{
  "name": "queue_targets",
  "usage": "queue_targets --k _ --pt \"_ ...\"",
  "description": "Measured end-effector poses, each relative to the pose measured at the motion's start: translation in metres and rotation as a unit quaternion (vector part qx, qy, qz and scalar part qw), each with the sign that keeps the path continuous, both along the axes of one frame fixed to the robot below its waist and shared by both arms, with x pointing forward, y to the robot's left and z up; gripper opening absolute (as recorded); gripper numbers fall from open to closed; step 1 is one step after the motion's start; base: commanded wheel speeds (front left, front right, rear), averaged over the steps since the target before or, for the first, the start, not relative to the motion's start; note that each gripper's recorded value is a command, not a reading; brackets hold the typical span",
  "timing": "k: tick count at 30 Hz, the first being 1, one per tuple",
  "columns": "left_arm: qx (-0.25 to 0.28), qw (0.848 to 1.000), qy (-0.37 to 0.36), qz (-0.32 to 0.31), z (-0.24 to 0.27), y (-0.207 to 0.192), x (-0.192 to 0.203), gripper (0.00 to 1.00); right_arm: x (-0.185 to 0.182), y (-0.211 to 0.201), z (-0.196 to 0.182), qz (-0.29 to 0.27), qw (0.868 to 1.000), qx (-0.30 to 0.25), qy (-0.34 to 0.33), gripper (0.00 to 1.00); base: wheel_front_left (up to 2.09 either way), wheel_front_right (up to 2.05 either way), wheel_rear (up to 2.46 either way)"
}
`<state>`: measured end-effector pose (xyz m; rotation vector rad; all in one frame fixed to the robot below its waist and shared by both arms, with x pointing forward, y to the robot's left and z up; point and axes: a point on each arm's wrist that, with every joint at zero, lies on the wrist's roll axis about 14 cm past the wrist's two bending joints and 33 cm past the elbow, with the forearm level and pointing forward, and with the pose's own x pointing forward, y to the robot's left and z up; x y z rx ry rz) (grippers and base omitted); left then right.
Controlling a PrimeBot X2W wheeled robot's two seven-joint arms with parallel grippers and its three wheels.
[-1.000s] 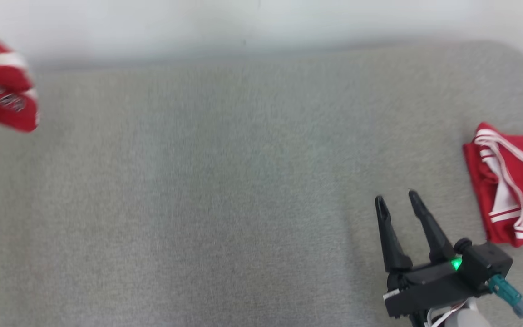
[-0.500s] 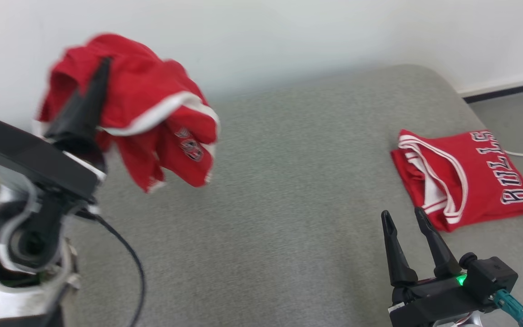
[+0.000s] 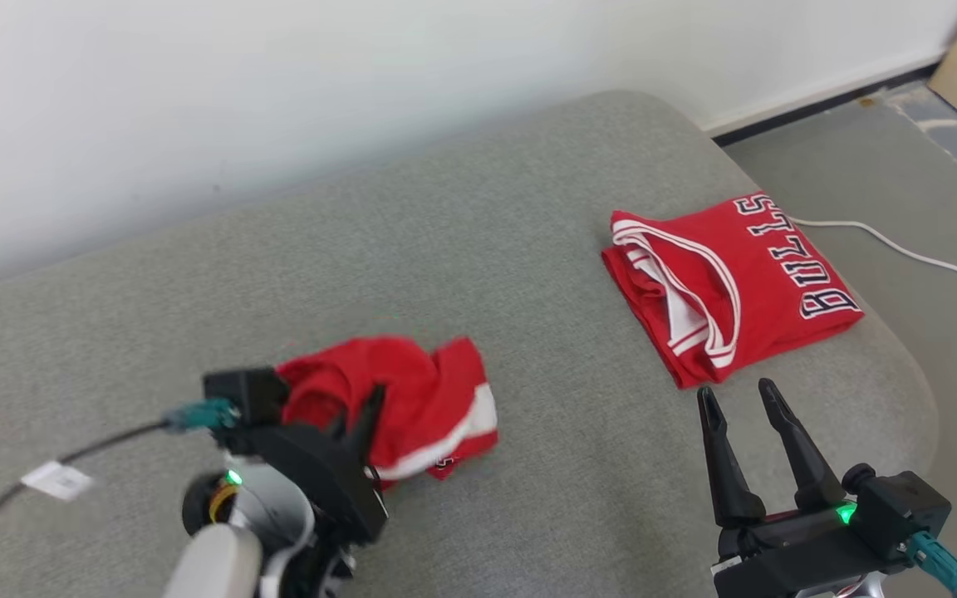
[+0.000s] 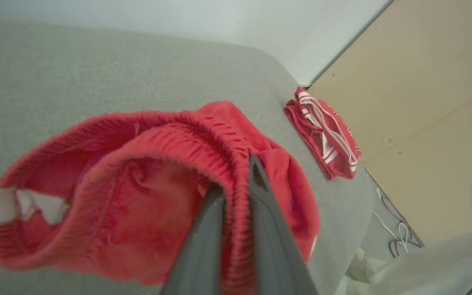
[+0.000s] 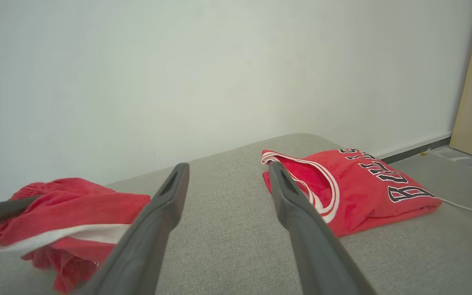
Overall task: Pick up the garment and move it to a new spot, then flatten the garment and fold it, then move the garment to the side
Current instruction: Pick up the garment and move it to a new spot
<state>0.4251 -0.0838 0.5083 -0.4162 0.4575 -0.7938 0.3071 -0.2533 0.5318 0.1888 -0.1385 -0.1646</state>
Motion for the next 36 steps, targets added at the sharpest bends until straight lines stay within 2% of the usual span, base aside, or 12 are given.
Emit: queue_targets --k 2,3,4,7,11,14,20,26,29,33,34,36 --pt "0.025 0.999 0.023 -0.008 -0.027 -0.005 -0.007 0.00 -0.002 -0.004 -0.002 -0.007 1.000 -0.001 0.003 1.00 0.00 0.00 0.00" --pt "0.042 0.999 0.024 -0.011 -0.037 -0.005 -0.008 0.35 -0.003 -0.005 -0.002 -0.010 1.000 -0.001 0.005 1.00 0.00 0.00 0.00" --pt "0.052 0.998 0.024 -0.009 -0.045 -0.005 -0.009 1.00 -0.004 -0.007 -0.003 -0.013 1.000 -0.001 0.006 1.00 0.00 0.00 0.00" --pt "0.054 0.998 0.018 0.018 -0.052 0.004 -0.004 1.00 -0.006 -0.012 -0.007 -0.021 1.000 0.001 0.011 1.00 0.00 0.00 0.00" --pt "0.007 0.997 -0.050 0.055 -0.027 0.013 0.005 1.00 -0.005 -0.014 -0.007 -0.022 1.000 0.001 0.012 1.00 0.00 0.00 0.00" --pt "-0.025 0.988 -0.116 0.097 -0.002 0.034 0.013 1.00 -0.001 -0.014 -0.006 -0.019 1.000 -0.001 0.009 1.00 0.00 0.00 0.00" --pt "-0.052 0.967 -0.174 0.178 0.011 0.091 0.005 1.00 0.008 -0.003 -0.006 0.007 1.000 -0.005 0.010 1.00 0.00 0.00 0.00" --pt "-0.027 0.949 -0.190 0.250 0.007 0.143 -0.008 1.00 0.016 0.012 -0.009 0.036 0.999 -0.006 0.014 1.00 0.00 0.00 0.00" --pt "-0.019 0.933 -0.209 0.292 0.016 0.173 -0.018 1.00 0.019 0.023 -0.012 0.057 0.998 -0.007 0.019 1.00 0.00 0.00 0.00" --pt "0.018 0.921 -0.219 0.322 0.010 0.201 -0.042 1.00 0.021 0.038 -0.020 0.085 0.996 -0.009 0.029 1.00 0.00 0.00 0.00" --pt "0.047 0.918 -0.223 0.323 0.003 0.210 -0.055 1.00 0.022 0.045 -0.024 0.097 0.995 -0.009 0.035 1.00 0.00 0.00 0.00" --pt "0.054 0.916 -0.224 0.327 0.002 0.215 -0.060 1.00 0.022 0.048 -0.026 0.102 0.994 -0.009 0.037 1.00 0.00 0.00 0.00"
